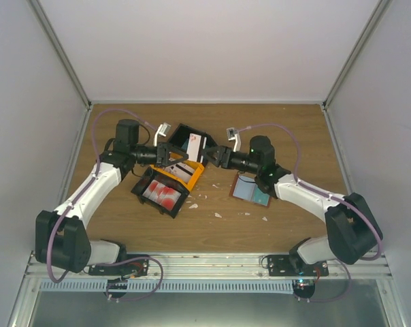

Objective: Put the credit cards into the card holder
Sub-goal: Insert the credit card into the card holder.

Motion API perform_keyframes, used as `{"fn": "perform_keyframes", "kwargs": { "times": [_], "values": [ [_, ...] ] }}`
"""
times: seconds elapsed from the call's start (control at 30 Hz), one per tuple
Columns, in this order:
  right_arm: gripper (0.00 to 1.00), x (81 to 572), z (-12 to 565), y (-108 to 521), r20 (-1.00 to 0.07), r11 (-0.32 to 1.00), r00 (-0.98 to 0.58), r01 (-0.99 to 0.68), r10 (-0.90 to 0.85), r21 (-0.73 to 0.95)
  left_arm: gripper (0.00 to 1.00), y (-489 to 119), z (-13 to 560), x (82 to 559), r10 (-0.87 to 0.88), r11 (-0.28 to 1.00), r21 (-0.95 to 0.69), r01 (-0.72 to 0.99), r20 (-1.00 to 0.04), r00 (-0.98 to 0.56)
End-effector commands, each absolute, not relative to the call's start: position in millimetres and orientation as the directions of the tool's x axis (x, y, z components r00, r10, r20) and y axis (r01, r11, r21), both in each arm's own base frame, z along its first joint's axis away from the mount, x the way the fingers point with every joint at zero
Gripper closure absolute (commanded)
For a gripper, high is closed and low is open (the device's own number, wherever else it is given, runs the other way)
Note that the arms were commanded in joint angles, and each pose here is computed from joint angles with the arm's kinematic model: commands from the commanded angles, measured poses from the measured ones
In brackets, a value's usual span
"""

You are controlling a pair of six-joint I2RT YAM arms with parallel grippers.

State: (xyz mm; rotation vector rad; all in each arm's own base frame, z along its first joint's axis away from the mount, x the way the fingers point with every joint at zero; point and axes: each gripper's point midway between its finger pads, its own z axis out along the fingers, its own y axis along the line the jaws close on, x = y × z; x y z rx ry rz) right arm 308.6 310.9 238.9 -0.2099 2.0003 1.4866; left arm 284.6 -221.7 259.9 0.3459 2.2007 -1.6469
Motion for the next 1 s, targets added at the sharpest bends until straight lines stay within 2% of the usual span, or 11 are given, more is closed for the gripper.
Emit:
{"fn": "perform_keyframes", "kwargs": {
  "times": [0.0,0.27,0.33,0.47,0.57,0.67,0.77,0.97],
  "values": [
    [0.49,292.3,275.3,312.0,-0.593,0.214,-0.766,-0.554,0.246,0.804,1.00,-234.4,282.5,265.8,0.019,0.182,-0.858,0.480,-0.485,-0.874],
    [0.98,280.9,278.8,304.1,-0.587,0.198,-0.767,-0.553,0.257,0.809,1.00,-239.4,272.4,258.1,0.014,0.215,-0.863,0.458,-0.466,-0.885],
    [0.99,282.2,274.2,300.5,-0.582,0.235,-0.771,-0.534,0.259,0.812,0.95,-238.9,264.9,261.1,-0.002,0.261,-0.859,0.441,-0.457,-0.889],
    [0.99,290.3,246.7,282.1,-0.550,0.369,-0.800,-0.449,0.239,0.814,0.64,-238.0,236.4,273.0,-0.014,0.453,-0.792,0.409,-0.465,-0.885],
    [1.00,296.0,206.0,248.7,-0.513,0.517,-0.830,-0.346,0.220,0.783,0.50,-239.8,210.4,278.8,0.005,0.578,-0.720,0.383,-0.467,-0.884],
    [0.99,293.7,161.3,198.9,-0.457,0.663,-0.859,-0.206,0.230,0.720,0.48,-257.0,193.2,280.1,0.054,0.625,-0.674,0.394,-0.466,-0.883],
    [1.00,281.4,129.0,150.6,-0.408,0.753,-0.865,-0.055,0.293,0.656,0.48,-286.1,177.8,280.1,0.117,0.629,-0.649,0.427,-0.464,-0.878],
    [1.00,255.5,79.4,97.7,-0.277,0.780,-0.867,0.181,0.414,0.599,0.54,-351.4,140.3,288.4,0.227,0.616,-0.617,0.489,-0.455,-0.861]
  ]
}}
